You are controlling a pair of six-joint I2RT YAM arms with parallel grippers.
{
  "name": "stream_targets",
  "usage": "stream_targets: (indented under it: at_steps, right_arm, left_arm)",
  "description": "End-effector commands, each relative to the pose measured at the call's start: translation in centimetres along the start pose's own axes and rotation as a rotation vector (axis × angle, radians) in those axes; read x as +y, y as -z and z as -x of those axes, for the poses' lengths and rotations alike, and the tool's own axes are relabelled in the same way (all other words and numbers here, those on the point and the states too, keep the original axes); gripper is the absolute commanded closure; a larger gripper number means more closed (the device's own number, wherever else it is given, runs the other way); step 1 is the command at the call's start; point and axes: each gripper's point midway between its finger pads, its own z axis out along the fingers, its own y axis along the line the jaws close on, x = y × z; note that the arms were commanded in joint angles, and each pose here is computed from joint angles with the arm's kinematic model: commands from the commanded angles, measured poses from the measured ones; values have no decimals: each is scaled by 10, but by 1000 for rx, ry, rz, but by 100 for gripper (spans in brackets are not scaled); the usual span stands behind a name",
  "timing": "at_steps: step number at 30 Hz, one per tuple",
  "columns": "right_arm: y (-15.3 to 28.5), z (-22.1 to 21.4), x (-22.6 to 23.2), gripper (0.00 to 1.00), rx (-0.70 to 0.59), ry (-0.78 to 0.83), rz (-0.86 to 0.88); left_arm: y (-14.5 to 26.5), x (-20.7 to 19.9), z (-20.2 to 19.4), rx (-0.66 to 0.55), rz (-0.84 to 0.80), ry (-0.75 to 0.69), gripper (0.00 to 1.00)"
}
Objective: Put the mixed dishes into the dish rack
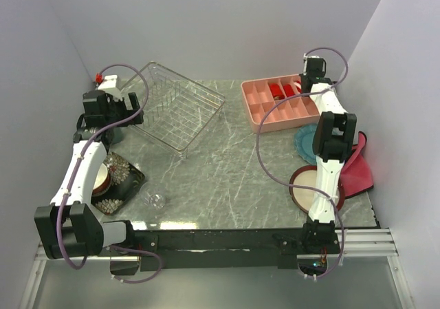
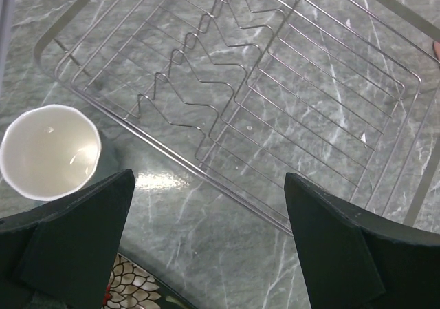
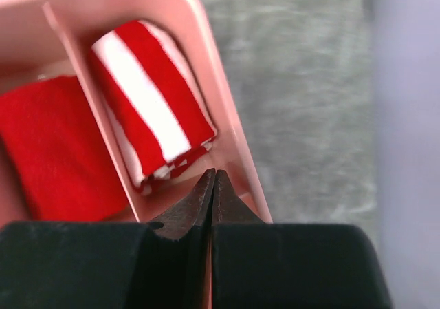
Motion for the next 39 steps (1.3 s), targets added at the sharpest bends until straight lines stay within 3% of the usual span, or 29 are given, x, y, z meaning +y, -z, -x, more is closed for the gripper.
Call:
stream_targets:
  at_steps: [1,5,6,7,8,9,10,11,12,14,15,17,22,26,30,39]
  right_arm:
    - [6,10,-47,100,-25,-30,-138]
    - [23,21,-24,100,-45,-64,-36]
    - [37,32,-14,93,-66,-52,19]
    - [48,41,11,79,-94,-33,147]
    - [61,48,28,52,-114,-12,216]
    - [91,66,54,43,-167,38,316]
    - [108,72,69,37,-195,75,395]
    - [131,70,113,31,-217,134,547]
    - [170,86,145,29,-309,221,621]
    - [197,68,183,23,-343,296,722]
    - [225,81,195,22,-417,323,743]
    - [254,75,233,22,-425,349,807]
    - [275,51,294,23,-327,333,921]
    - [258,48,320,23,-334,365,866]
    - [234,64,330,22,-375,359,770]
    - [181,82,348,20,-434,385,652]
  left_arm:
    - [7,-12,28,-82,-32,-35,3]
    - [9,-12,28,-88,-37,-52,3]
    - [9,-13,28,-85,-44,-60,3]
    - [9,-14,26,-81,-47,-72,3]
    - [9,-13,25,-80,-43,-72,3]
    - [9,-12,27,-85,-42,-75,3]
    - [9,-13,28,-86,-44,-85,3]
    - [9,-13,30,-91,-44,-91,3]
    - [9,-13,33,-96,-45,-92,3]
    - [12,-14,42,-108,-40,-86,3]
    - [13,-14,44,-105,-42,-83,4]
    - [15,-14,52,-108,-43,-66,4]
    - [20,-5,62,-126,7,-21,4]
    - [22,10,57,-105,82,20,3]
    - [20,21,24,8,152,106,2]
    - [9,2,-23,123,35,139,2]
